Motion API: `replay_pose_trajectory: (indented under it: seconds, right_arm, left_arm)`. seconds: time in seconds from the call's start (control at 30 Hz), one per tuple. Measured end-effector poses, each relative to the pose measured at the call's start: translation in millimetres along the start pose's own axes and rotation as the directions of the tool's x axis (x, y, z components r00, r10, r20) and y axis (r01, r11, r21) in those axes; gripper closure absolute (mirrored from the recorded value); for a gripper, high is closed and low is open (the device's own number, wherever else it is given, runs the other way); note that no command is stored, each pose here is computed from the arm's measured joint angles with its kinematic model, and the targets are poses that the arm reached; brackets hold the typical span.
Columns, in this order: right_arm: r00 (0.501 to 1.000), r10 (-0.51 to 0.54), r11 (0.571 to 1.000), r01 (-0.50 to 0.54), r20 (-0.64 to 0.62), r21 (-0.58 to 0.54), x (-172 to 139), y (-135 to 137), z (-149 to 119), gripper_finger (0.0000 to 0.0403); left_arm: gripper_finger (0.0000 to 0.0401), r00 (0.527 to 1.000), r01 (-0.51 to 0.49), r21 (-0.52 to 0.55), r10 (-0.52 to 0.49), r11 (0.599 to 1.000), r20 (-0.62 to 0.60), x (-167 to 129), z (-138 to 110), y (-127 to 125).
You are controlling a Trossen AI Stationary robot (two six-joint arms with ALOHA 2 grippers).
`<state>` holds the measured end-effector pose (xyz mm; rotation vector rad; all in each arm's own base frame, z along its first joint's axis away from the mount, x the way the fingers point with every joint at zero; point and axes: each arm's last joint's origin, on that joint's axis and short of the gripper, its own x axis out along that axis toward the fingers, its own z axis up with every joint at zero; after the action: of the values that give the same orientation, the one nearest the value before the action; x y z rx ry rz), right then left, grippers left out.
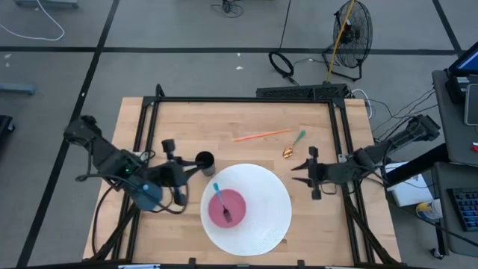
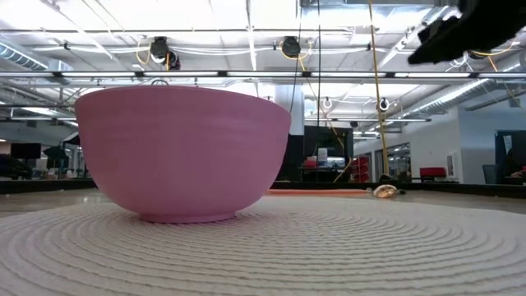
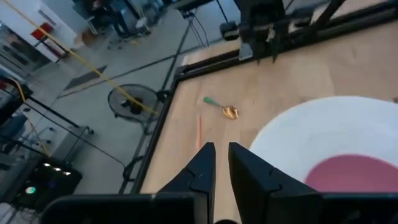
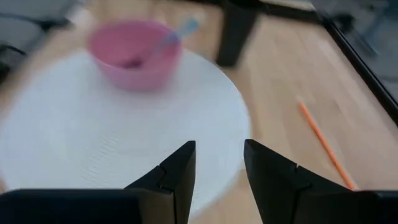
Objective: Pick & Place Utensil
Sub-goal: Put the green spoon in the pink bowl
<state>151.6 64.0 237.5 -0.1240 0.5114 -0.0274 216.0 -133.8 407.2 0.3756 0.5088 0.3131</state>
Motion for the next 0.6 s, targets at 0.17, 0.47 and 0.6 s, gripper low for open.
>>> replay_pose_trajectory:
  seconds: [0.17,0.47,0.6]
  right_arm:
    - [0.973,-0.162,0.978,0.18,-0.164,0.106,7,-28,-13,0.0273]
    - [0.907,-0.305,0.787,0.411,-0.289,0.46,13,-83,-22,0.0273]
    - [0.889,-0.328,0.714,0.454,-0.319,0.533,14,-105,-26,0.0273]
  left_arm:
    - [0.0352,0.996,-0.044,-0.081,0.05,0.996,0.077,4,-41,-4]
    - [0.0352,0.978,-0.116,-0.223,0.151,0.968,0.143,24,-103,-11]
    - [0.0352,0.974,-0.111,-0.266,0.158,0.958,0.164,30,-117,-14]
